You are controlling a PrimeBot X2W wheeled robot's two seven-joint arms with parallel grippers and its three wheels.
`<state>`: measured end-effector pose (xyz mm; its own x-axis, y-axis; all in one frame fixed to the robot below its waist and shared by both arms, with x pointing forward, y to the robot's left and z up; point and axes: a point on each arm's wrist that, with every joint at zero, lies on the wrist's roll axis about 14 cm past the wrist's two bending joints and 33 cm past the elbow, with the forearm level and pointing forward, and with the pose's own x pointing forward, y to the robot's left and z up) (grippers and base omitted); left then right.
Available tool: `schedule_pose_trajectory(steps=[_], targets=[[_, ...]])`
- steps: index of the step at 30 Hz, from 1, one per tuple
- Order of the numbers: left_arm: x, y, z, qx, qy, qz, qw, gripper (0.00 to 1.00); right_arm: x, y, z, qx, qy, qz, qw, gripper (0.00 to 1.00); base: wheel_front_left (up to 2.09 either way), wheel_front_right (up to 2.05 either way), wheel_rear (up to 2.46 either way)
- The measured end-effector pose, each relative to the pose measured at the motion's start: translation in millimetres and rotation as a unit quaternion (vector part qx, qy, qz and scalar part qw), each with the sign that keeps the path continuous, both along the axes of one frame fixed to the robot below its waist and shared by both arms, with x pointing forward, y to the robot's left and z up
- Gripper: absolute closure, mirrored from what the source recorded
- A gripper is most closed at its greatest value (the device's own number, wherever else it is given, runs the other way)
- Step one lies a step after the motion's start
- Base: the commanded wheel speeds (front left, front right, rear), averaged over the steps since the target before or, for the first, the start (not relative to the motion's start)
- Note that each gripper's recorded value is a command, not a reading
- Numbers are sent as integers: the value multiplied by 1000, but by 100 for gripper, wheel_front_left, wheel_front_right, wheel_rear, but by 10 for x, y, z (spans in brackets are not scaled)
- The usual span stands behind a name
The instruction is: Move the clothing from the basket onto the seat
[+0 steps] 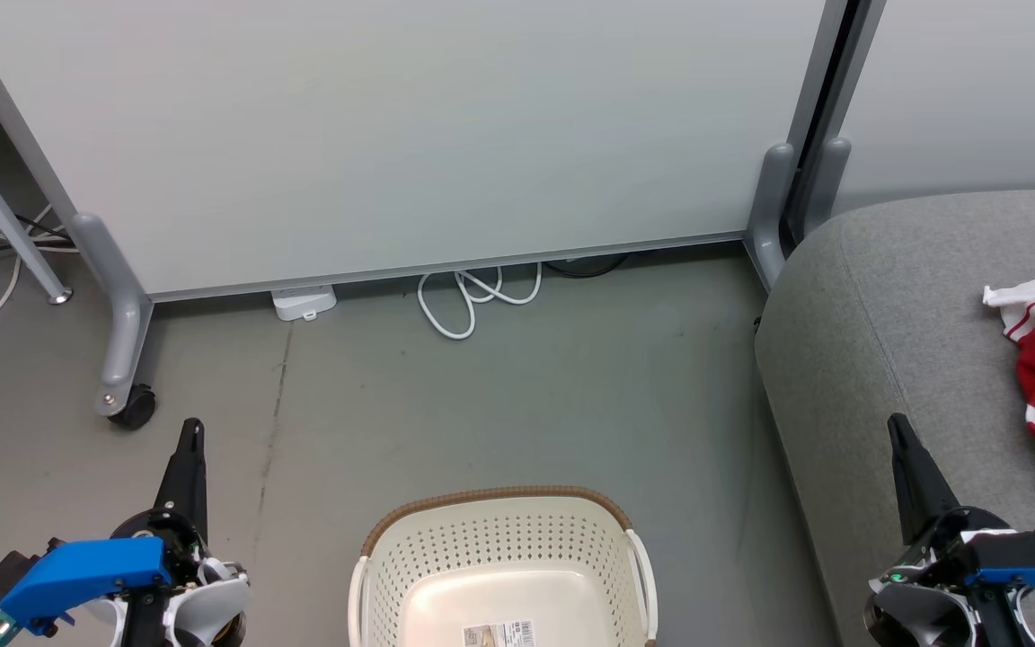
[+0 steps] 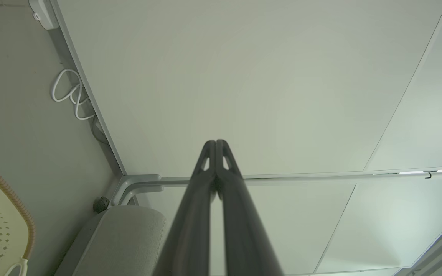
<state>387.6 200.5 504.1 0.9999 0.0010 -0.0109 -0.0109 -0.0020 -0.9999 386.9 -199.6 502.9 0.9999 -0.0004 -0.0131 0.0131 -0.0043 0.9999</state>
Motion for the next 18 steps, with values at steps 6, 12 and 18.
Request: schedule_pose_trajectory(steps=[6,12,18], targets=[[0,0,0,0,0,0,1000,100,1,-1,2,0,0,0,1000,100,0,0,0],[0,0,0,0,0,0,1000,100,4,0,7,0,-1,0,1000,100,0,0,0],[0,0,0,0,0,0,1000,100,5,0,8,0,-1,0,1000,100,0,0,0]])
